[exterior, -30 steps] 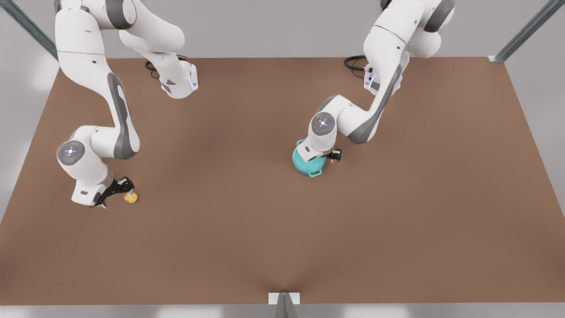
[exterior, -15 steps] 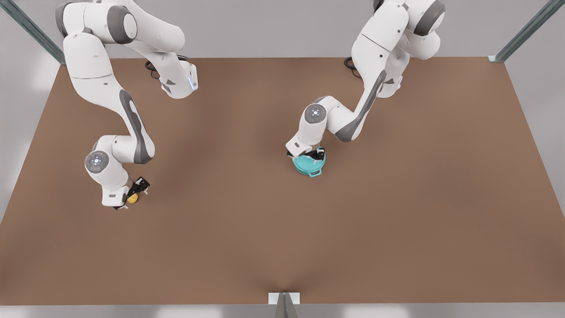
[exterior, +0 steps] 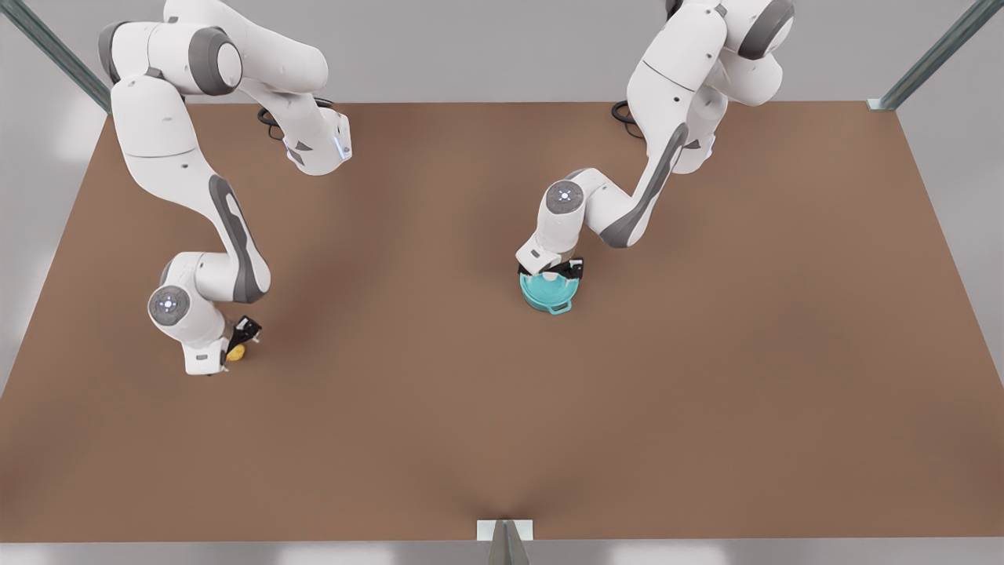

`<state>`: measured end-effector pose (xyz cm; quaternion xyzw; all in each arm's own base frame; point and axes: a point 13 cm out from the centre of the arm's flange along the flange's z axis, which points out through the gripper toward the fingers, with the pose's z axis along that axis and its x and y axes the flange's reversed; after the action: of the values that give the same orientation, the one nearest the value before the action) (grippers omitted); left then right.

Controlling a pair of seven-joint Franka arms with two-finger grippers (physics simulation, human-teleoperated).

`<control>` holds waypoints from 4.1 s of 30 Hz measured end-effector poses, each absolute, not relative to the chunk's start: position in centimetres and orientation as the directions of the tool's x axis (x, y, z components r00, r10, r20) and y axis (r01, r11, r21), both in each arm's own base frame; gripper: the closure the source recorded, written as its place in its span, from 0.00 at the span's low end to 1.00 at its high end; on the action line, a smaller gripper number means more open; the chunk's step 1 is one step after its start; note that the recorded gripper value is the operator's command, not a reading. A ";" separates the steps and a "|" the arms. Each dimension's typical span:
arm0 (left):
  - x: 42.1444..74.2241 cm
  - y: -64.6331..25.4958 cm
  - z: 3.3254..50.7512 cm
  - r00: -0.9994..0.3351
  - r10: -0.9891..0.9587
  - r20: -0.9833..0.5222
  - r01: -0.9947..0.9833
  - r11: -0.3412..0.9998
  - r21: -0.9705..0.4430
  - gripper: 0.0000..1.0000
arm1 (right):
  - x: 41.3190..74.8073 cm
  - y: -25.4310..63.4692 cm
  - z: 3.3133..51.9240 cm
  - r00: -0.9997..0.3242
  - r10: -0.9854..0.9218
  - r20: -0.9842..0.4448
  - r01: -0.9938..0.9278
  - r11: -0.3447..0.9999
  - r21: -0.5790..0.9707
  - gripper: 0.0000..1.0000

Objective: Open the pot lid and put the potato into the pot

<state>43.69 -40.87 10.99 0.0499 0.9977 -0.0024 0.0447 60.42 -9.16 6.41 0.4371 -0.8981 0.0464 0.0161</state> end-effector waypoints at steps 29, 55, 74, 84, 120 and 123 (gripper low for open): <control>68.8 -13.4 14.4 -0.975 -0.115 -0.193 -0.123 0.992 0.028 0.00 | 57.8 -12.7 3.4 -0.567 -0.817 0.107 -0.823 0.568 -0.026 0.24; 58.5 -8.9 38.4 -0.978 -0.016 0.208 -0.056 0.981 -0.186 0.00 | 58.8 -10.4 5.5 -0.517 -0.852 0.085 -0.856 0.516 -0.031 0.53; 57.7 -8.3 38.3 -0.972 0.018 0.235 -0.027 0.982 -0.188 0.00 | 55.5 24.7 19.2 -0.256 -0.962 -0.096 -0.960 0.241 0.146 0.52; 58.6 -8.2 38.4 -0.980 0.028 0.199 -0.005 0.986 -0.166 0.00 | 45.7 49.7 23.7 -0.170 -0.970 -0.174 -0.967 0.130 0.220 0.52; 58.8 -8.1 38.5 -0.981 0.037 0.189 0.006 0.987 -0.162 0.00 | 63.6 41.3 30.5 -0.808 -0.534 -0.249 -0.582 0.789 0.196 0.00; 58.8 -8.1 38.5 -0.981 0.038 0.189 0.007 0.987 -0.162 0.00 | 68.9 19.8 34.8 -0.913 -0.378 -0.152 -0.391 0.918 0.066 0.00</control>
<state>58.78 -8.08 38.49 0.0112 0.9920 -0.0806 -0.0963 68.90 19.76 34.77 0.1969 -0.9769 -0.0475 -0.0683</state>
